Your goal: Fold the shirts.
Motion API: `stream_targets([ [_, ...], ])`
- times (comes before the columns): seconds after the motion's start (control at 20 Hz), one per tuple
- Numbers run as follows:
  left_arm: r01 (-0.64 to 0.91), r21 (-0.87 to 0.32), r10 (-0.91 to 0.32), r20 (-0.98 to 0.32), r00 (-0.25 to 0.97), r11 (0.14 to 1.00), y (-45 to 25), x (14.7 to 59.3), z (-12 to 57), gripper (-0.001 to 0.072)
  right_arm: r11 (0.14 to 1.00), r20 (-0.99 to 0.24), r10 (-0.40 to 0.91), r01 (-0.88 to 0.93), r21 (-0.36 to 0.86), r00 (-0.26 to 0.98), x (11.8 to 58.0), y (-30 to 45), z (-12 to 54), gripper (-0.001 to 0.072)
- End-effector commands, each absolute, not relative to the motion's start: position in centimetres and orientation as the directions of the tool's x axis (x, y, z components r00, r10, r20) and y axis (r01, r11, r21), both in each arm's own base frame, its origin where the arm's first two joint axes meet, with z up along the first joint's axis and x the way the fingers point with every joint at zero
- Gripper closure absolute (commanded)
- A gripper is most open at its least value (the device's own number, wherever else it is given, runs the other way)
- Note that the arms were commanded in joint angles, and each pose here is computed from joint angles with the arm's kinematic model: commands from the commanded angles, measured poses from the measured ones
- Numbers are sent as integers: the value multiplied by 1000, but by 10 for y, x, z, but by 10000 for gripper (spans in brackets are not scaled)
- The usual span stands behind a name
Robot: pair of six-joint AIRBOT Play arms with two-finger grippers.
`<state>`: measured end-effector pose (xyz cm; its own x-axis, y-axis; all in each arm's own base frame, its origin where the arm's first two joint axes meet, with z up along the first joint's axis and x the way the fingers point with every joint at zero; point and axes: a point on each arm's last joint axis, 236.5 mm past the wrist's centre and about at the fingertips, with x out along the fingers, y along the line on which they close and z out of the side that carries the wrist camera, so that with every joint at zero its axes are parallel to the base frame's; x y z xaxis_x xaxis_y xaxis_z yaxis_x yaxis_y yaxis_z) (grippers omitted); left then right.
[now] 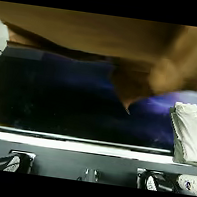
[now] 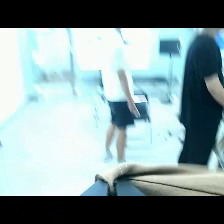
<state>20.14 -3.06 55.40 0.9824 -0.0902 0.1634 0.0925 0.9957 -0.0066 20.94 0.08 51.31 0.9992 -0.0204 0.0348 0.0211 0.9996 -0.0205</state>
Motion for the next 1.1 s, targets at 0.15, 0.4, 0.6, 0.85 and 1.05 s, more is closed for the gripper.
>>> stream_targets([
  [0.15,57,0,-57,-45,997,998,-19,216,510,681,998,-133,-62,60,-23,989,198,-7,478,697],
  [0.4,60,-149,-142,-640,755,987,4,305,331,682,997,-716,6,55,61,698,267,-20,330,698],
  [0.6,-46,-276,-213,-828,518,960,19,361,175,681,981,-899,166,30,194,404,356,-3,201,699],
  [0.85,-142,-321,-250,-893,374,936,19,429,34,681,961,-902,231,57,269,365,481,50,60,698],
  [1.05,-136,-351,-270,-871,411,926,11,491,1,680,927,-842,257,125,354,475,541,56,18,698],
])
